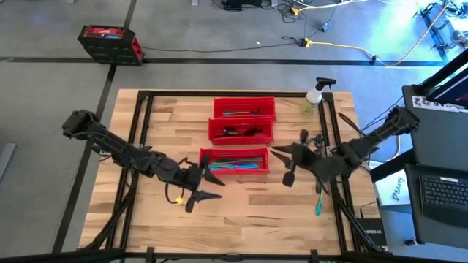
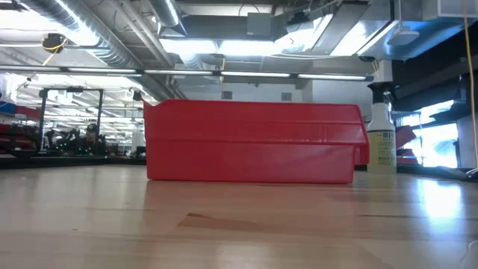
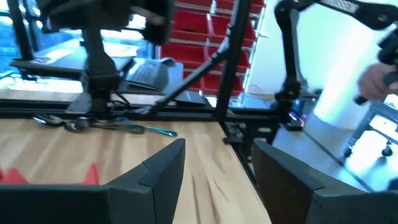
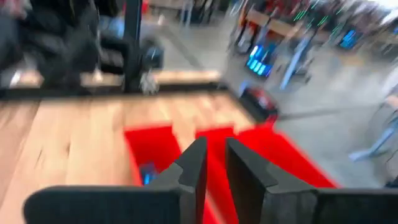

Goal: Sort silverware
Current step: Adjust the black spoon

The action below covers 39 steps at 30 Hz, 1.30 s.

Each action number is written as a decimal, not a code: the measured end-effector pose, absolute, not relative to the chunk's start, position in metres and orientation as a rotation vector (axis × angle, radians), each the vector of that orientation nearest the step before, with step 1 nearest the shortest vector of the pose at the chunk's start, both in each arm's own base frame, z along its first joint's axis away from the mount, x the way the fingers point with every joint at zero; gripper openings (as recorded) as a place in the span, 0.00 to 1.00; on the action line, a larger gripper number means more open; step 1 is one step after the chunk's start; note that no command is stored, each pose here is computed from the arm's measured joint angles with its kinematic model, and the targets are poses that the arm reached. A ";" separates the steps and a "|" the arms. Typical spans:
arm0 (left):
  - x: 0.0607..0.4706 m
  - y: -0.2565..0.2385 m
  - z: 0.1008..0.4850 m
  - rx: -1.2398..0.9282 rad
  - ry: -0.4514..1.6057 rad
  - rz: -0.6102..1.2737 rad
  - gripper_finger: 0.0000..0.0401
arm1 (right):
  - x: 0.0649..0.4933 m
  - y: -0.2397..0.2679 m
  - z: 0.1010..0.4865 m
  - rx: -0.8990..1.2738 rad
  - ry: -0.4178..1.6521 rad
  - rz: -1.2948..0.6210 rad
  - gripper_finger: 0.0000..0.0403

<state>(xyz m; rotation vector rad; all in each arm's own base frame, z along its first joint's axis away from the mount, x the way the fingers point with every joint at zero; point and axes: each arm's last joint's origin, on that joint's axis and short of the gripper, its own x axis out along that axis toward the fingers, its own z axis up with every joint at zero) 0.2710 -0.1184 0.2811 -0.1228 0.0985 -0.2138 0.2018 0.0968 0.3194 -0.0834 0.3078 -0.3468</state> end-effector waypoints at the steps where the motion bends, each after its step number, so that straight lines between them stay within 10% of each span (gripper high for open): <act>1: 0.270 -0.120 0.280 -0.123 0.106 -0.219 0.43 | 0.203 0.094 0.316 -0.076 0.350 -0.313 0.10; 8: 0.268 -0.125 0.278 -0.113 0.134 -0.220 0.43 | 0.200 0.086 0.288 0.139 0.690 -0.163 0.10; 19: 0.269 -0.122 0.277 -0.066 0.129 -0.193 0.43 | 0.180 0.085 0.238 0.434 1.313 -0.480 0.13; 39: 0.269 -0.120 0.271 -0.011 0.183 -0.184 0.43 | 0.183 0.089 0.165 0.382 1.636 -1.083 0.64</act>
